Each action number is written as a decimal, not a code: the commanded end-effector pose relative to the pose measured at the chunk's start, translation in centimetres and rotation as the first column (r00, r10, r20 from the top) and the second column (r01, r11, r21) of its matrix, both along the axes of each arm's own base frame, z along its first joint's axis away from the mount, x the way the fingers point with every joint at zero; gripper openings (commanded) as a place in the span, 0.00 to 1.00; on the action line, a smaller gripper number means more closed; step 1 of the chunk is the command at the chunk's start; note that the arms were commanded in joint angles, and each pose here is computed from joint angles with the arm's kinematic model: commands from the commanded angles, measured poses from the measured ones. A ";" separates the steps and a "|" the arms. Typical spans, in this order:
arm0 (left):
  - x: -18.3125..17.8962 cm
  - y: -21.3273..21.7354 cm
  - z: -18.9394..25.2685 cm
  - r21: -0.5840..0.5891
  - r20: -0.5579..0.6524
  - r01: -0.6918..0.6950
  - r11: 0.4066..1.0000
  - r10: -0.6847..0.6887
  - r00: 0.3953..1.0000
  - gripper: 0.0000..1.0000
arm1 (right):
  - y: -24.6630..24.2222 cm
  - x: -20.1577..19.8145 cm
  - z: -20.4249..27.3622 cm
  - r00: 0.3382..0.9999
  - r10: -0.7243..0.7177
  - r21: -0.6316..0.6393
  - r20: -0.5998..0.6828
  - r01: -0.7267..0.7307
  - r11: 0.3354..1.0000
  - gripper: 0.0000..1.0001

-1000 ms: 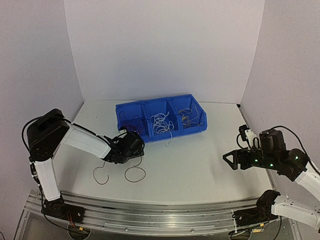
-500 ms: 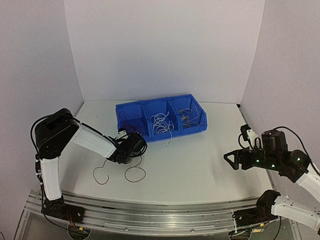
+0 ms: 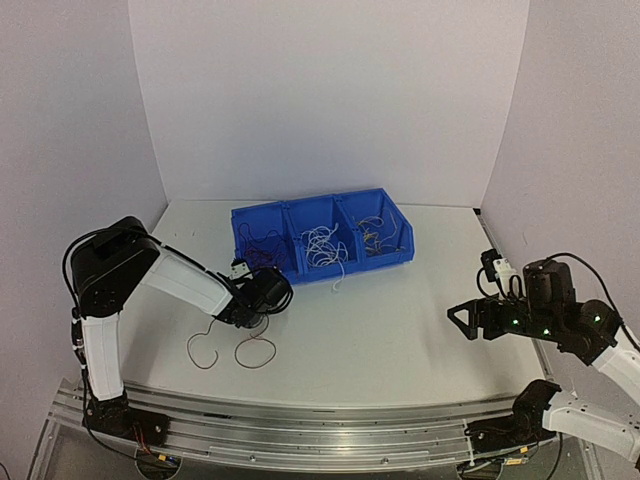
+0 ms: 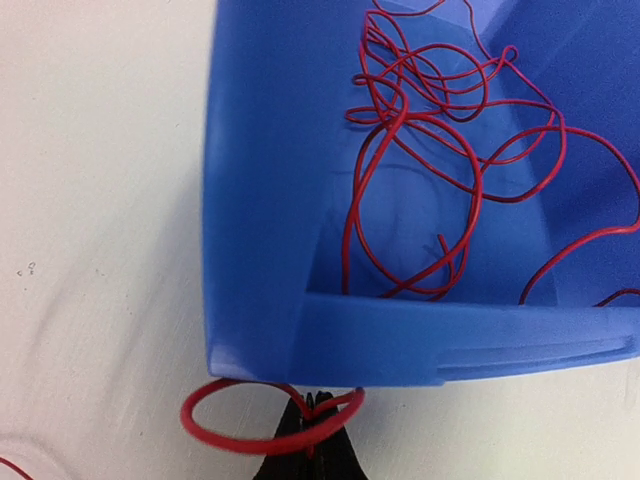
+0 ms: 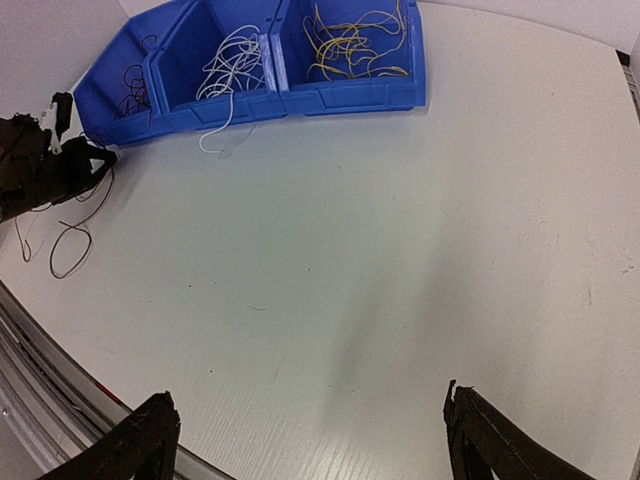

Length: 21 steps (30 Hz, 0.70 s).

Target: Untangle the cables

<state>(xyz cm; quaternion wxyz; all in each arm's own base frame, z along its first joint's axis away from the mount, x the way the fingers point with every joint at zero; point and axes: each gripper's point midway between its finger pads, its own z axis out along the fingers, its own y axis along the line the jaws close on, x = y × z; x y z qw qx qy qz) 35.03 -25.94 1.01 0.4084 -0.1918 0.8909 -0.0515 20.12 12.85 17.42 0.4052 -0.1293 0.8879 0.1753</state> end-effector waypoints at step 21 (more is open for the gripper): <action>1.3 -6.3 35.6 -0.025 0.548 0.398 0.917 -0.320 0.773 0.00 | -0.1 0.1 0.3 1.000 -0.005 -0.001 0.008 0.005 1.000 0.89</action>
